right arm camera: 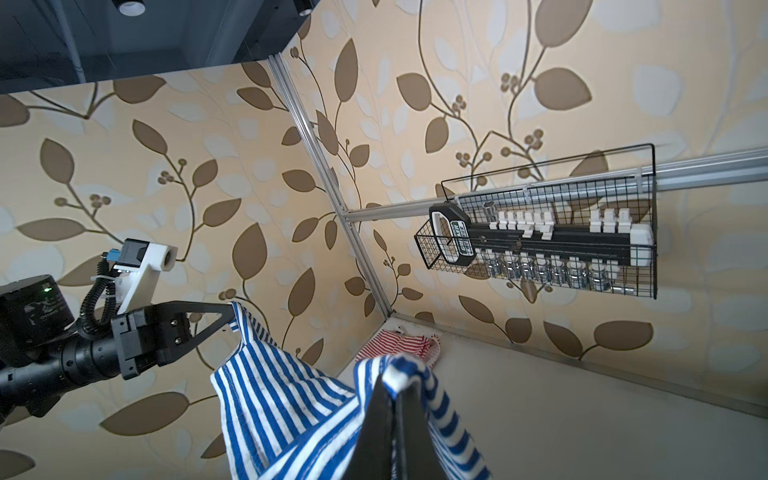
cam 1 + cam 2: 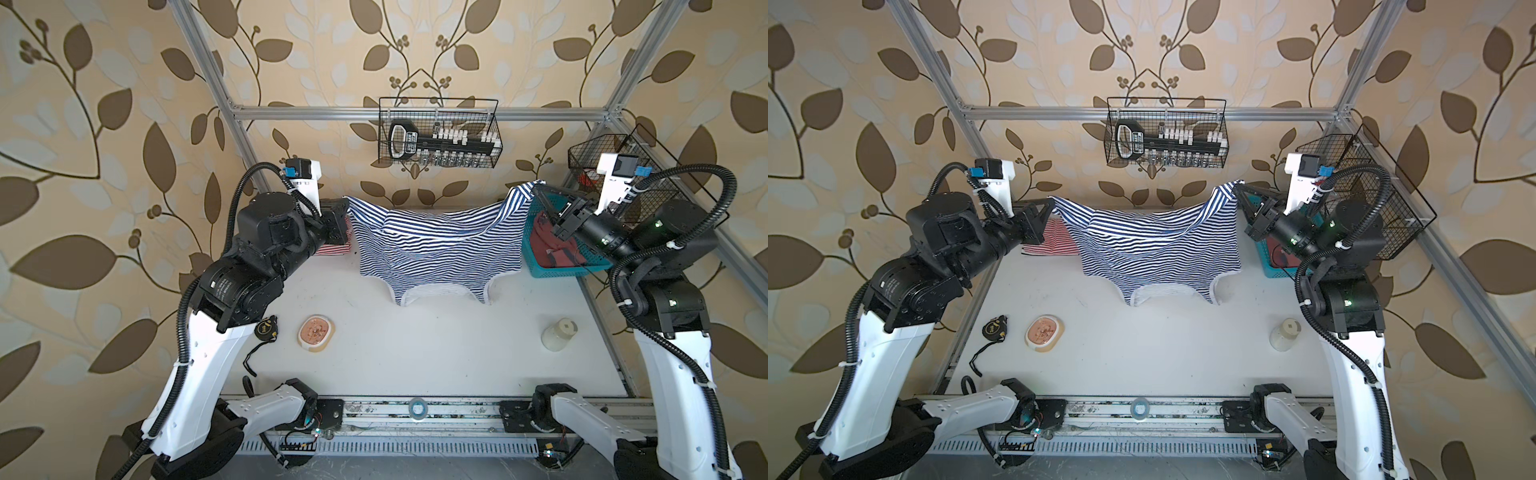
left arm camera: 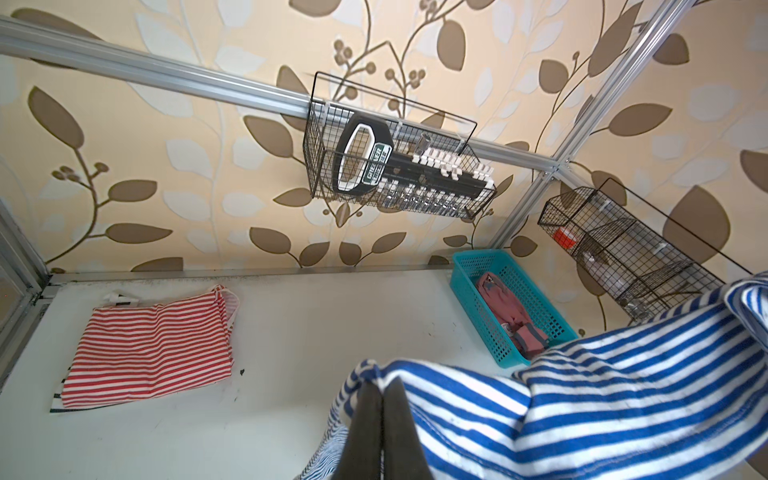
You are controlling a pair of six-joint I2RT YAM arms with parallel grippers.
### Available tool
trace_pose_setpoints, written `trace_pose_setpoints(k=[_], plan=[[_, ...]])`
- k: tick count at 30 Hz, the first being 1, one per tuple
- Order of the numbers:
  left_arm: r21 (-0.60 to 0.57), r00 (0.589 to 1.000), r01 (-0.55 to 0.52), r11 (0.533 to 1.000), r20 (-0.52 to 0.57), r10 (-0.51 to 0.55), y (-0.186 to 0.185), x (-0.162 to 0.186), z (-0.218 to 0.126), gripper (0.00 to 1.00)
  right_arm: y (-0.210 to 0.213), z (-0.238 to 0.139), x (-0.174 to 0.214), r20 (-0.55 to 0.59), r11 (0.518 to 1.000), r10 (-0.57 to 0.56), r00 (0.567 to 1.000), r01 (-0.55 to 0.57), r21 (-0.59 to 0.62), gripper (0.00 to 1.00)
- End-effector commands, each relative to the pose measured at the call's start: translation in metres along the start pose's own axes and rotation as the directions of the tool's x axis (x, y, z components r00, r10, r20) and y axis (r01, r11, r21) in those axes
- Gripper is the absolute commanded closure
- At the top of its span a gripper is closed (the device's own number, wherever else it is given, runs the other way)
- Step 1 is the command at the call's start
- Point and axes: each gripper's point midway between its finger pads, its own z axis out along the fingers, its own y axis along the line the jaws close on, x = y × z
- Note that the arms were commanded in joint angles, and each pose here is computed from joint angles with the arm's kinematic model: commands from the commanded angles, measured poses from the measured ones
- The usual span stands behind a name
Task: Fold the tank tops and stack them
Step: 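Lower the stretched tank top flat onto the table with both grippers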
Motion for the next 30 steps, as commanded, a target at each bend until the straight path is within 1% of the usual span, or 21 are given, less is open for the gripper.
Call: trace_pose_setpoints(k=[1,3,5,7,8,10,13,15,18,20,21,24,29,30], plan=[[0.018,0.996,-0.025,1.000,-0.084,0.027,-0.001,0.019,0.016,1.00,-0.007,0.010,0.013,-0.039,0.999,0.046,0.998,-0.047,-0.026,1.00],[0.021,0.987,-0.026,0.999,-0.158,0.028,-0.001,0.035,0.026,1.00,-0.016,0.014,0.026,-0.069,0.996,0.080,0.994,-0.082,-0.019,1.00],[0.006,0.970,-0.018,1.000,-0.243,0.019,0.003,0.058,0.036,1.00,-0.028,0.019,0.047,-0.111,0.992,0.126,0.986,-0.127,-0.001,1.00],[-0.011,0.941,-0.004,1.000,-0.339,0.000,0.010,0.091,0.048,1.00,-0.041,0.020,0.073,-0.154,0.984,0.176,0.972,-0.174,0.027,1.00],[-0.025,0.920,0.009,1.000,-0.391,-0.018,0.015,0.111,0.054,1.00,-0.049,0.021,0.088,-0.175,0.979,0.205,0.963,-0.200,0.045,1.00],[-0.049,0.874,0.030,0.998,-0.484,-0.050,0.023,0.150,0.063,0.98,-0.067,0.020,0.124,-0.223,0.964,0.264,0.938,-0.248,0.095,1.00],[-0.105,0.782,0.057,0.993,-0.613,-0.110,0.039,0.212,0.073,0.97,-0.089,0.014,0.176,-0.291,0.936,0.347,0.892,-0.307,0.176,1.00],[-0.139,0.716,0.066,0.988,-0.683,-0.144,0.049,0.251,0.079,0.97,-0.103,0.008,0.211,-0.327,0.911,0.404,0.854,-0.343,0.230,1.00],[-0.176,0.630,0.072,0.982,-0.755,-0.182,0.058,0.294,0.090,0.98,-0.120,0.000,0.254,-0.367,0.880,0.464,0.806,-0.370,0.299,1.00],[-0.182,0.581,0.075,0.980,-0.791,-0.191,0.059,0.310,0.096,0.98,-0.130,-0.004,0.276,-0.392,0.866,0.486,0.781,-0.368,0.339,1.00],[-0.192,0.531,0.069,0.979,-0.824,-0.199,0.061,0.327,0.103,0.98,-0.136,-0.006,0.286,-0.405,0.858,0.498,0.767,-0.367,0.360,1.00],[-0.205,0.453,0.063,0.977,-0.866,-0.211,0.064,0.353,0.118,0.98,-0.149,-0.006,0.305,-0.430,0.844,0.516,0.741,-0.356,0.401,1.00],[-0.216,0.380,0.071,0.974,-0.897,-0.227,0.067,0.378,0.133,0.97,-0.164,-0.001,0.317,-0.441,0.829,0.538,0.718,-0.358,0.430,1.00],[-0.220,0.359,0.081,0.972,-0.903,-0.235,0.068,0.384,0.137,0.96,-0.171,0.002,0.322,-0.443,0.820,0.551,0.707,-0.362,0.443,1.00]])
